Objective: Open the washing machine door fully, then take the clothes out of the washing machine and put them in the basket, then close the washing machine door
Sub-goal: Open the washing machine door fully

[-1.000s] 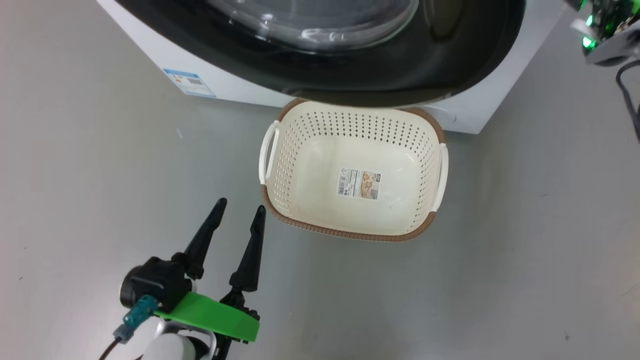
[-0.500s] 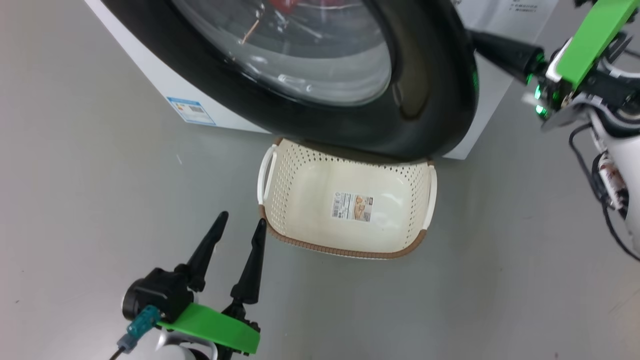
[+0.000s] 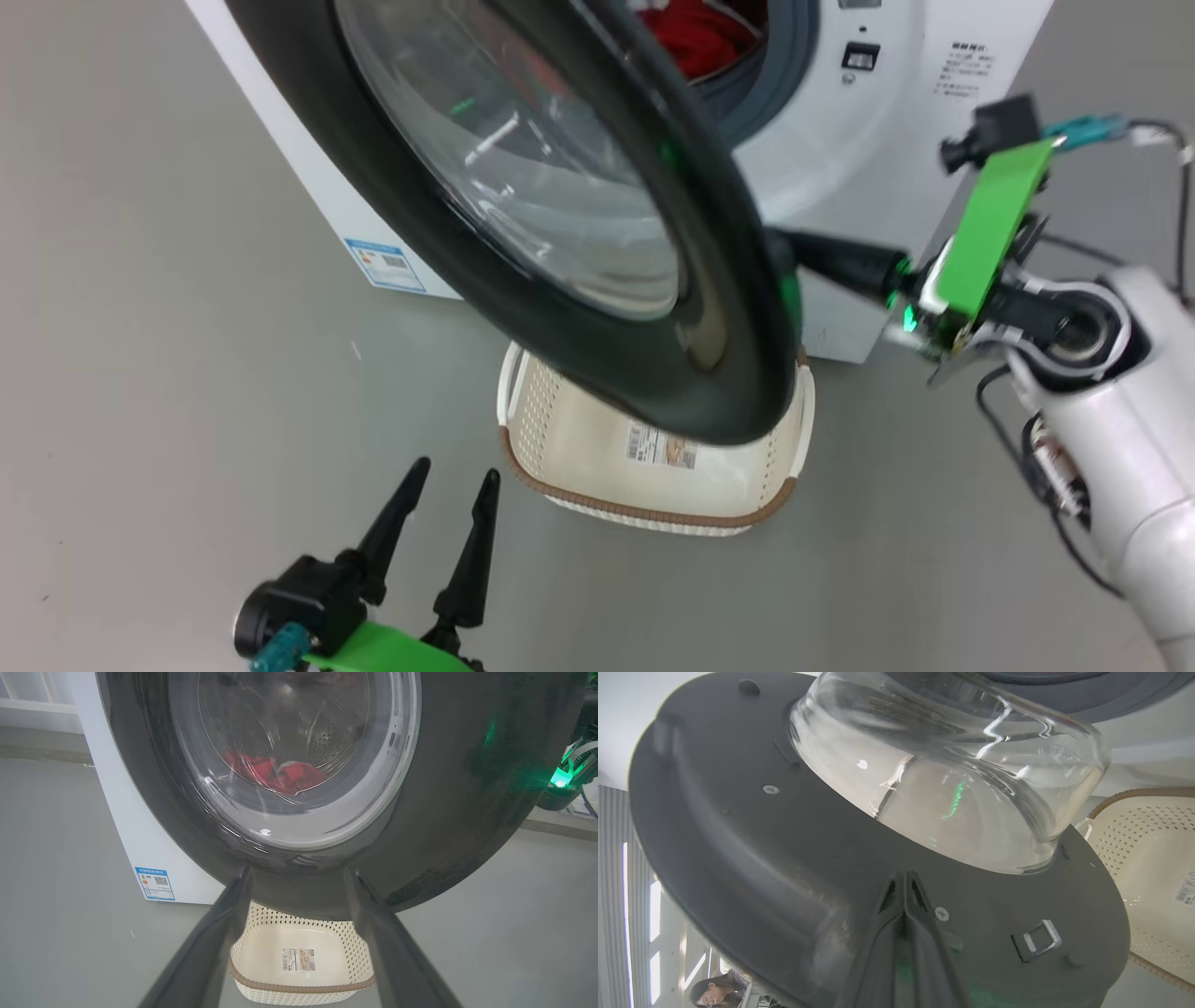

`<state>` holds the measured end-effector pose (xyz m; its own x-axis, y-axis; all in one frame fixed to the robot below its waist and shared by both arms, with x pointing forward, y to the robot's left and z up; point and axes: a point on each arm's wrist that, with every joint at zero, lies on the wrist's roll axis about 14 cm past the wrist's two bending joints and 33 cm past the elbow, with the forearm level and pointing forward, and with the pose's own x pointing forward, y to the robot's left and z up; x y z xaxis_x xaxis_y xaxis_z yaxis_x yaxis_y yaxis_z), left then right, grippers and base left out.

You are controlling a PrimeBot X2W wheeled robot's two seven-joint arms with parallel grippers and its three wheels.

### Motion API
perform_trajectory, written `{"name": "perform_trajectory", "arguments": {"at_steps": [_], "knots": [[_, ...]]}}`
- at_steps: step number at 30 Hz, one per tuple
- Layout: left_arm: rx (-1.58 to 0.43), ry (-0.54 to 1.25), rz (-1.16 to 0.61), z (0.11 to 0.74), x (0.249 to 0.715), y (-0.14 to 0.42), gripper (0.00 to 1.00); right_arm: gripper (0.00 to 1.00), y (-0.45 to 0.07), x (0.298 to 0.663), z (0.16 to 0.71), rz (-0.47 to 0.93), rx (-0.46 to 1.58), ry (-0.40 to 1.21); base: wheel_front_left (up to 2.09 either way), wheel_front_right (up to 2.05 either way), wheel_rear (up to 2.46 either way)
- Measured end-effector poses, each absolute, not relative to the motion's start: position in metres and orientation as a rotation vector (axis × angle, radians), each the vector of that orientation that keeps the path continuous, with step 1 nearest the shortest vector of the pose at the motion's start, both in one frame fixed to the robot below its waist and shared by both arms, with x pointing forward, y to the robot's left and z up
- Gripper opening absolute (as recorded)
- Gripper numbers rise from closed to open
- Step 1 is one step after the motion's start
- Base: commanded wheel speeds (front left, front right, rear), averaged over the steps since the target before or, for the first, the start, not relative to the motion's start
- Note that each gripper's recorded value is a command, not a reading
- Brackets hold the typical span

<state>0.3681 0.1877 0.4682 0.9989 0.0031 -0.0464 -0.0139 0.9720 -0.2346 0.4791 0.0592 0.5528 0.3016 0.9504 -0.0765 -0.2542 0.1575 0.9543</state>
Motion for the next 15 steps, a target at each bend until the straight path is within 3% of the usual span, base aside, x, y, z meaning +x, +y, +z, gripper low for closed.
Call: {"name": "perform_trajectory", "arguments": {"at_steps": [15], "knots": [[-0.231, 0.003, 0.126, 0.479, 0.325, 0.22, 1.0, 0.0, 0.11, 0.396, 0.547, 1.209, 0.994, 0.975, 0.0, 0.0, 0.0]]}}
